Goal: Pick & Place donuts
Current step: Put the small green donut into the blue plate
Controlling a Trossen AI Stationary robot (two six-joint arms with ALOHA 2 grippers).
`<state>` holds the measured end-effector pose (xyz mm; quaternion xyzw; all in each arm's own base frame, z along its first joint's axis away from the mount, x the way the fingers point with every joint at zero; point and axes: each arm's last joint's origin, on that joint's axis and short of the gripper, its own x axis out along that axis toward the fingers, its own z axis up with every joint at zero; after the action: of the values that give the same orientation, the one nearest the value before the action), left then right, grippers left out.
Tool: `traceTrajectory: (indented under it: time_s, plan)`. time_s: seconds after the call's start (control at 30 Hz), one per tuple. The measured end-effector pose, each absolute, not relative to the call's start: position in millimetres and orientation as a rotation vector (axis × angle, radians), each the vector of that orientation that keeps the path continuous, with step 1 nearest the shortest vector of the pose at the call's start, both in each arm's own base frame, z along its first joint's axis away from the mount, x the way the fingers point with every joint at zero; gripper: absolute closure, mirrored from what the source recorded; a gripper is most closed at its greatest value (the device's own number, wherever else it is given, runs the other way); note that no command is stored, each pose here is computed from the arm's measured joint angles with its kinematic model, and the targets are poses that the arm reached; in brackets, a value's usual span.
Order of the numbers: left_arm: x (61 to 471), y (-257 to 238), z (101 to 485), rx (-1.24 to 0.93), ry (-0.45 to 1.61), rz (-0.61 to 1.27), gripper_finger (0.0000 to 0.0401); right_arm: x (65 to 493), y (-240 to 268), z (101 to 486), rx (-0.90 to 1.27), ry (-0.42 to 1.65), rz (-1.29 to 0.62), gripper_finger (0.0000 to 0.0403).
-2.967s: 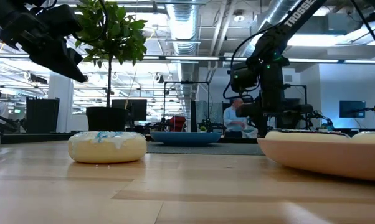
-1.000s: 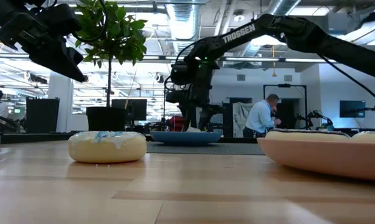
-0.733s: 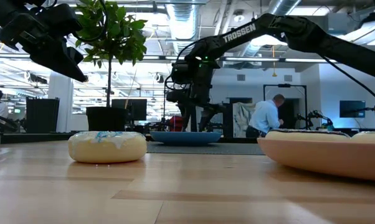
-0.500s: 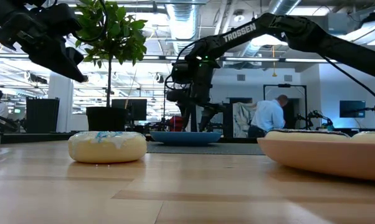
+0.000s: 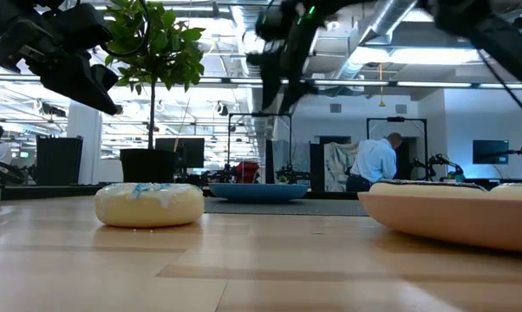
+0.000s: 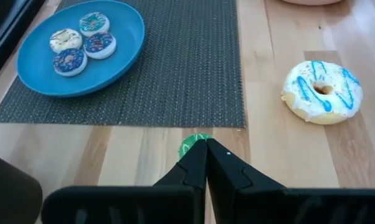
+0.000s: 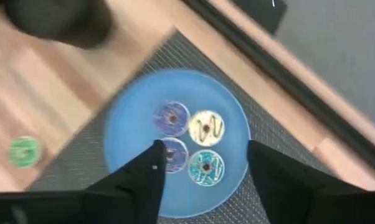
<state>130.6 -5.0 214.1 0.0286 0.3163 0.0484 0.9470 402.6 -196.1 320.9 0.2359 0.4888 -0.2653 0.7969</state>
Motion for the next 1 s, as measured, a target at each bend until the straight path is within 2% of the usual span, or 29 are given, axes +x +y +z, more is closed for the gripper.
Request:
traceTrajectory:
  time_s: [0.23, 0.43, 0.6, 0.7, 0.8, 1.0]
  plan:
    - [131.2, -4.8, 215.0, -0.113, 0.621, 0.165, 0.0401, 361.8, -152.3, 364.5, 0.429, 0.975, -0.498, 0.0318]
    - [132.8, -4.9, 217.2, -0.268, 0.58, 0.209, 0.0401, 321.3, -91.5, 359.4, 0.369, 0.89, -0.386, 0.0393]
    - [132.7, -2.8, 217.5, -0.25, 0.564, 0.279, 0.0398, 275.2, -43.7, 335.9, 0.384, 0.79, -0.295, 0.0391]
    - [134.7, -2.5, 215.4, -0.268, 0.575, 0.305, 0.0378, 246.7, -23.0, 321.3, 0.459, 0.754, -0.27, 0.0385]
    - [139.4, -2.9, 210.4, -0.322, 0.607, 0.333, 0.0337, 219.2, -7.7, 311.4, 0.546, 0.739, -0.275, 0.0387]
    - [154.2, -4.3, 196.8, -0.357, 0.707, 0.367, 0.0222, 180.5, 9.2, 298.6, 0.623, 0.697, -0.307, 0.0401]
